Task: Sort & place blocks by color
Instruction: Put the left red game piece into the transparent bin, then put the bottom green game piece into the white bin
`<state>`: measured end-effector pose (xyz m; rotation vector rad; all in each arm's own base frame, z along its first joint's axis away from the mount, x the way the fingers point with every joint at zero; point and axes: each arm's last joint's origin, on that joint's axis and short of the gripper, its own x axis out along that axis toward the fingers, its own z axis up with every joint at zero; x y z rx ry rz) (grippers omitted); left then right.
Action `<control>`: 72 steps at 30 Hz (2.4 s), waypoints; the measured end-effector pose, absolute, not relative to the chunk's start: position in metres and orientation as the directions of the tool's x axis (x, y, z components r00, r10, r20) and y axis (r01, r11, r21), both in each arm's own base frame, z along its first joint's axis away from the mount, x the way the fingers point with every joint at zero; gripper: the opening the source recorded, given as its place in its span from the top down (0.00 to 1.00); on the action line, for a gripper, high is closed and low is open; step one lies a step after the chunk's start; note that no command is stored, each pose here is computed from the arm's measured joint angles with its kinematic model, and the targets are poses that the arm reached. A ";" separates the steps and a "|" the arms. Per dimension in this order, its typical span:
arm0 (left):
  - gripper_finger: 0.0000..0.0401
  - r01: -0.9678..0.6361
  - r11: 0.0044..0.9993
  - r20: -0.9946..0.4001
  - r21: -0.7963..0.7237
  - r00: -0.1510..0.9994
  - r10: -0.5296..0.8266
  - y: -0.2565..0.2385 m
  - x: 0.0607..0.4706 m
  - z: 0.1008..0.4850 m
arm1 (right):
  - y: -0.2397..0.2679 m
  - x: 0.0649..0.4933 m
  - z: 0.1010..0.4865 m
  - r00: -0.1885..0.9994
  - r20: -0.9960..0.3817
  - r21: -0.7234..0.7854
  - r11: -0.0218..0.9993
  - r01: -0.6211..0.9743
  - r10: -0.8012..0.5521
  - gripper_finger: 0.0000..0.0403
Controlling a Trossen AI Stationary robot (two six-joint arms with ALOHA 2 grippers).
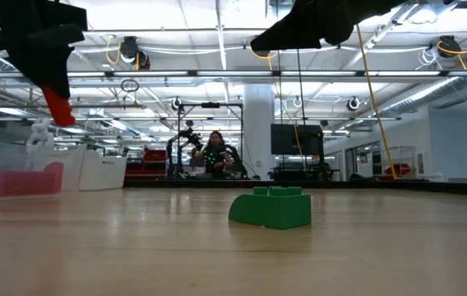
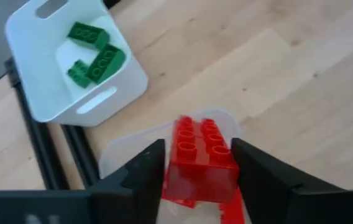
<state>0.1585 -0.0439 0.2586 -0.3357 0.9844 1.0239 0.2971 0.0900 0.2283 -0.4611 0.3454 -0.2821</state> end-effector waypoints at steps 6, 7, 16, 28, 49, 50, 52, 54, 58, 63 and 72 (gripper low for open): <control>0.35 -0.815 0.525 -0.810 0.245 0.126 0.573 -0.048 0.165 0.251 | 0.090 0.297 0.228 0.904 -0.259 -0.479 0.858 0.186 -0.340 0.37; 0.33 -0.813 0.525 -0.809 0.252 0.120 0.575 -0.048 0.165 0.251 | 0.090 0.297 0.228 0.904 -0.259 -0.479 0.858 0.186 -0.340 0.37; 0.27 -0.812 0.506 -0.795 0.290 0.090 0.600 -0.043 0.166 0.250 | 0.090 0.297 0.228 0.904 -0.260 -0.479 0.858 0.185 -0.340 0.37; 0.36 -0.495 0.856 -0.678 0.146 0.580 0.451 -0.063 0.220 0.273 | 0.097 0.291 0.215 0.894 -0.418 -0.193 0.977 0.087 -0.162 0.37; 0.42 0.069 0.965 -0.421 0.252 0.906 0.045 -0.115 0.292 0.270 | 0.162 0.200 0.204 0.387 -0.821 0.435 0.899 -0.051 0.419 0.37; 0.42 0.093 0.965 -0.423 0.243 0.906 0.019 -0.115 0.295 0.268 | 0.166 0.195 0.204 0.348 -0.829 0.456 0.889 -0.036 0.439 0.37; 0.42 0.117 0.964 -0.428 0.239 0.904 -0.004 -0.114 0.300 0.264 | 0.172 0.186 0.202 0.284 -0.840 0.480 0.877 -0.012 0.463 0.37; 0.43 0.115 0.965 -0.422 0.236 0.906 -0.005 -0.112 0.303 0.263 | 0.179 0.176 0.201 0.227 -0.851 0.488 0.873 0.004 0.475 0.38; 0.43 0.098 0.967 -0.428 0.236 0.904 0.013 -0.106 0.304 0.262 | 0.192 0.160 0.200 0.154 -0.853 0.506 0.862 0.007 0.499 0.43; 0.43 0.094 0.966 -0.429 0.239 0.903 0.018 -0.104 0.305 0.262 | 0.201 0.149 0.199 0.118 -0.855 0.511 0.859 0.023 0.505 0.49; 0.43 0.086 0.968 -0.434 0.236 0.900 0.026 -0.102 0.306 0.262 | 0.220 0.129 0.179 -0.067 -0.875 0.469 0.875 0.125 0.479 0.51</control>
